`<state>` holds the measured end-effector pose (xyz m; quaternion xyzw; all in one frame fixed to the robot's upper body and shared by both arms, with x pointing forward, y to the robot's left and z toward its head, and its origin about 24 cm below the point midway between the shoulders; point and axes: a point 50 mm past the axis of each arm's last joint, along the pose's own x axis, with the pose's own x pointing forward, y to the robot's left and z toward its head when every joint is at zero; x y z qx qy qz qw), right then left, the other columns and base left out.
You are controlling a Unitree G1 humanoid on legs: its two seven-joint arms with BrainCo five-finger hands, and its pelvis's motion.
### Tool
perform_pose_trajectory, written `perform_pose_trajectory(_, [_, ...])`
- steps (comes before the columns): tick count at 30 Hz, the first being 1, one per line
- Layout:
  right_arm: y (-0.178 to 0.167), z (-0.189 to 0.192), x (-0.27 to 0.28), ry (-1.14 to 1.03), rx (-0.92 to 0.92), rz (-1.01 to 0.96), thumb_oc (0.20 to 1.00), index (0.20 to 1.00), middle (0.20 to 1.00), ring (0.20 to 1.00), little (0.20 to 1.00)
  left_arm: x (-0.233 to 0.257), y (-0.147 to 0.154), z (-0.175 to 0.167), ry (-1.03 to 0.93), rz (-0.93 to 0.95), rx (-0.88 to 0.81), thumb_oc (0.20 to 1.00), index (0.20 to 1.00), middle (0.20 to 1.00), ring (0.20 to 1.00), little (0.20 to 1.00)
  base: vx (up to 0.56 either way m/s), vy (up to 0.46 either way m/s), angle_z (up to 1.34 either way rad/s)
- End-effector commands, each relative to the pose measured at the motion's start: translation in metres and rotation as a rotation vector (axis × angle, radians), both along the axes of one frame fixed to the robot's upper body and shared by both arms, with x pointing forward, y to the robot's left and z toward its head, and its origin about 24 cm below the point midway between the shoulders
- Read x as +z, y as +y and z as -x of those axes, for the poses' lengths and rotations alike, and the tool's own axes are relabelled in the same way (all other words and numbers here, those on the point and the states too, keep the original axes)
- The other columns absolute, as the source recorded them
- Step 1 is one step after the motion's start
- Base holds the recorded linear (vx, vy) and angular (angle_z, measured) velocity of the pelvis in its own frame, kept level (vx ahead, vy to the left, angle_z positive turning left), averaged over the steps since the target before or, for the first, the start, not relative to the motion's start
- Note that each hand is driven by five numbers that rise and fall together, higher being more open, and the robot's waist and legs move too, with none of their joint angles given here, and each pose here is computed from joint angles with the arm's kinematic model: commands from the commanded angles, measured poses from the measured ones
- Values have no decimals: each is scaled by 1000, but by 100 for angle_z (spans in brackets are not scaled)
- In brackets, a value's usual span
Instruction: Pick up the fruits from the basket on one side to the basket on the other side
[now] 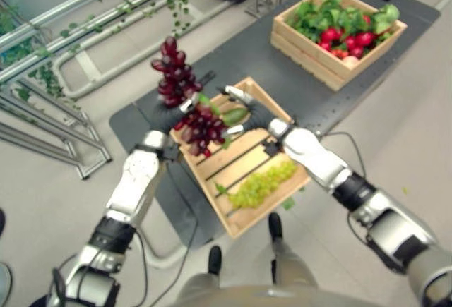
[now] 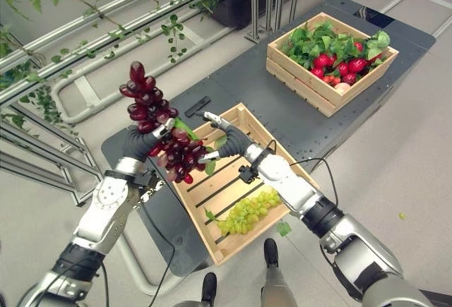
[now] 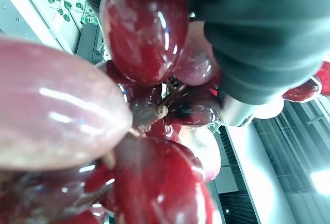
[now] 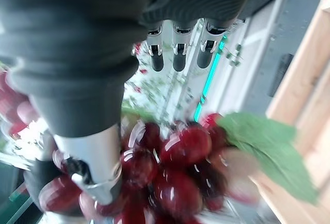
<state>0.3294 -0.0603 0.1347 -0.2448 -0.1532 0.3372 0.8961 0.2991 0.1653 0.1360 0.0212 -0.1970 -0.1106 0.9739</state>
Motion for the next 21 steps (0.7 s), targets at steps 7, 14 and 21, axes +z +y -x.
perform_pose_trajectory(7, [56,8,-7,301,231,-290,1000,1000,1000,1000,1000,28,-39,-23,-98,-4,-93,200,200,200,200,200,1,-4,1])
perform_pose_trajectory(14, [57,12,-21,413,218,-435,1000,1000,1000,1000,1000,21,-52,-24,-56,43,-142,200,200,200,200,200,2,-6,2])
perform_pose_trajectory(21, [52,14,-16,348,198,-435,1000,1000,1000,1000,1000,19,-59,-12,-66,101,-194,200,200,200,200,200,0,0,0])
